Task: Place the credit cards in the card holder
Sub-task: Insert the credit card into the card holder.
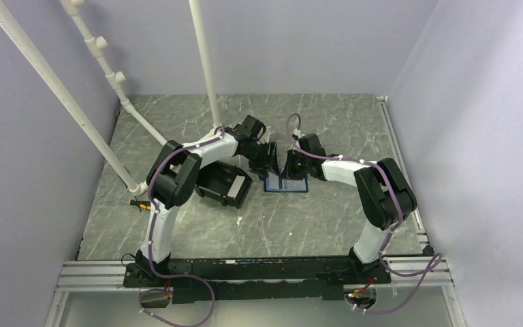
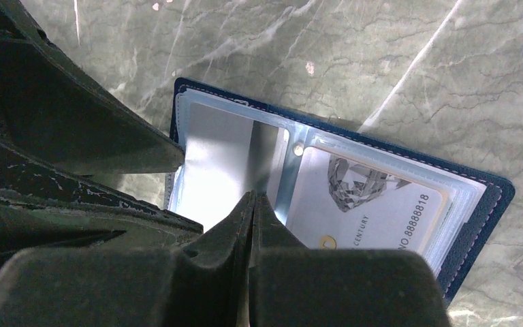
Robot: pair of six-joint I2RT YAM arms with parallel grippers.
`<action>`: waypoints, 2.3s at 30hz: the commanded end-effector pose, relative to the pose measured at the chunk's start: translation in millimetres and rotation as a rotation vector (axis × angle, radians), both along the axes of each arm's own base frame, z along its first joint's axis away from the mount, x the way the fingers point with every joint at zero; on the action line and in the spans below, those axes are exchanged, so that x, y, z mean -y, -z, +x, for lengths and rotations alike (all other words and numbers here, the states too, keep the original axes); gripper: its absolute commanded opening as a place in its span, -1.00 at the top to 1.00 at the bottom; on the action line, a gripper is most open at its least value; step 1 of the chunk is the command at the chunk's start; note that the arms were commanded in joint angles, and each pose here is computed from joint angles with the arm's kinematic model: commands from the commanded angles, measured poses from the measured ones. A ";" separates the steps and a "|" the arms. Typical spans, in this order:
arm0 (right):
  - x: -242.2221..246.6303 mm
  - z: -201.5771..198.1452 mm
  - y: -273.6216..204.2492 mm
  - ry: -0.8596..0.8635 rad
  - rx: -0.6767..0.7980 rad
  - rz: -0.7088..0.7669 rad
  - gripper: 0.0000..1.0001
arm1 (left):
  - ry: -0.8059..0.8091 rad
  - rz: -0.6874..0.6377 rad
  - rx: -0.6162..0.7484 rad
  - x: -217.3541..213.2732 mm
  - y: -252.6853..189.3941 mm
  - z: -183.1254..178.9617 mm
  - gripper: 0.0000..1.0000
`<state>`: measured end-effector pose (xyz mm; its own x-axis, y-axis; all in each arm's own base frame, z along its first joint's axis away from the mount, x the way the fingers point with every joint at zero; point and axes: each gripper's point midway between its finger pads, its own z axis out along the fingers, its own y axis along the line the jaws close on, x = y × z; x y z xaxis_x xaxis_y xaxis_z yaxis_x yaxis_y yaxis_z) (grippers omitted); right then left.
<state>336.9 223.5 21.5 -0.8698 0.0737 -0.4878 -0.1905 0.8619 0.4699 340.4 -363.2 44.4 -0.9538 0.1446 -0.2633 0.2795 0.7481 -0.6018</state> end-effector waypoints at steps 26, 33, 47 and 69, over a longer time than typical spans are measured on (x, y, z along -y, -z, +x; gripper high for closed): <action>3.1 -10.0 15.9 -0.004 -0.042 -0.014 1.00 | 0.033 0.062 0.244 15.3 -28.3 35.5 -0.15; 3.0 -9.4 15.3 -0.008 -0.041 -0.017 1.00 | 0.032 0.105 0.238 14.1 -16.1 42.3 -0.18; 3.1 -9.9 17.9 -0.005 -0.046 -0.017 1.00 | 0.016 0.184 0.226 -6.7 -1.3 32.5 -0.20; 1.6 -9.5 15.5 0.030 -0.044 0.021 1.00 | 0.013 -0.191 0.083 17.9 -48.8 16.5 0.02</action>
<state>337.3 226.9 21.6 -0.8681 0.1040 -0.4853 -0.1806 0.8445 0.5042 368.0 -362.7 44.4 -0.9185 0.1295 -0.3736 0.3371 0.7502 -0.5688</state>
